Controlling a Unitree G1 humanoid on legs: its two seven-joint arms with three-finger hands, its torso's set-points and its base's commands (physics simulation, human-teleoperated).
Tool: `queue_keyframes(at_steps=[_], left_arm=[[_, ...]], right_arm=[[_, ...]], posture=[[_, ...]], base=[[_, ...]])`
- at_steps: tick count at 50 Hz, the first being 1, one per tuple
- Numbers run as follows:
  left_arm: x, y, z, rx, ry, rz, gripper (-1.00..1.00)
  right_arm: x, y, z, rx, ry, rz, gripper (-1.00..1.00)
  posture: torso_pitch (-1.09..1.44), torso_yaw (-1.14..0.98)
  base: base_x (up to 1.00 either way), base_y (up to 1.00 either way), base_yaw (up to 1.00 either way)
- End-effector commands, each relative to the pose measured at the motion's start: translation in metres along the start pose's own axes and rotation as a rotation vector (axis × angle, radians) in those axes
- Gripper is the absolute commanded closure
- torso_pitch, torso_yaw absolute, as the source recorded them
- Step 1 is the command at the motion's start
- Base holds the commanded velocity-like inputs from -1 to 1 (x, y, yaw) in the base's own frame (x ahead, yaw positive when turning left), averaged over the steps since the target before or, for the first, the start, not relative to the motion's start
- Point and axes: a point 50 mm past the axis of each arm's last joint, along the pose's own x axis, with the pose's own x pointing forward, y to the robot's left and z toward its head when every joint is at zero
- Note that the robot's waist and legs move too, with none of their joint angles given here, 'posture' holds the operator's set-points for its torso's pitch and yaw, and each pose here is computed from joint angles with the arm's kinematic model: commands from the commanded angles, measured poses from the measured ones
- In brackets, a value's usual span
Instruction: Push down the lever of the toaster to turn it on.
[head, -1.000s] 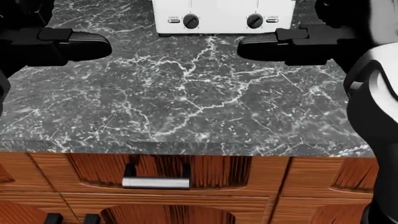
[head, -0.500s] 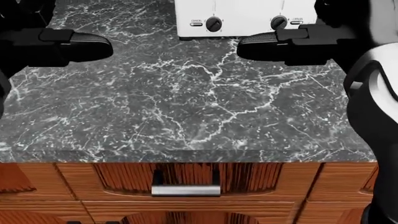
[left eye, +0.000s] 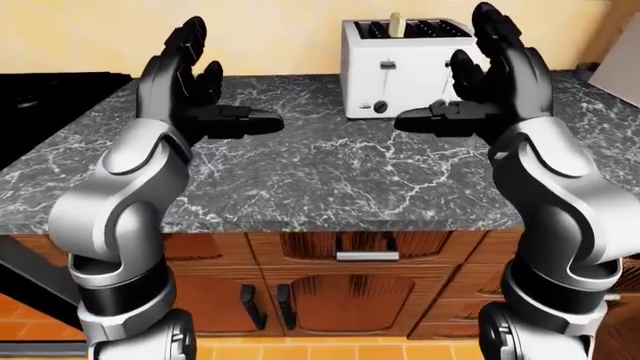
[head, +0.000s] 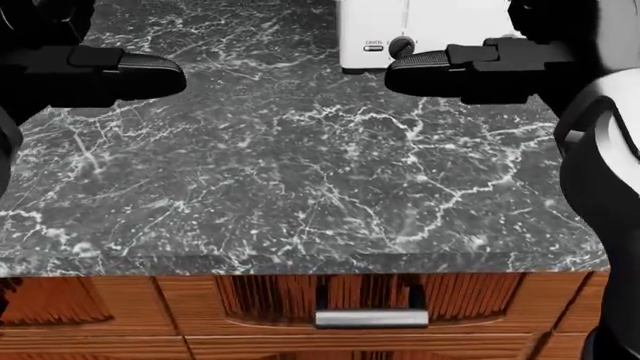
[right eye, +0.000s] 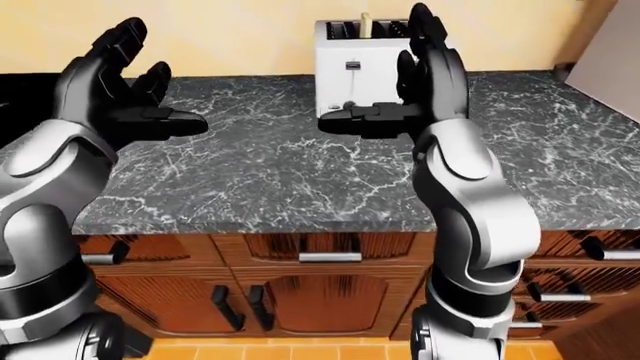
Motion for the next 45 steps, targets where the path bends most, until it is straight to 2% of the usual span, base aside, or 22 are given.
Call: queue_keyframes(at_steps=[1, 45], left_arm=[[-0.0036, 0.004, 0.0186, 0.006, -0.096, 0.024, -1.0], [-0.0048, 0.0029, 0.0195, 0.007, -0.099, 0.022, -1.0]], right_arm=[[-0.0021, 0.0043, 0.0162, 0.007, -0.088, 0.024, -1.0], [-0.0022, 0.0052, 0.0148, 0.002, -0.09, 0.025, -1.0]], posture=[[0.0, 0.0], [0.0, 0.0]], base=[[0.19, 0.0, 0.0], [0.07, 0.0, 0.0]])
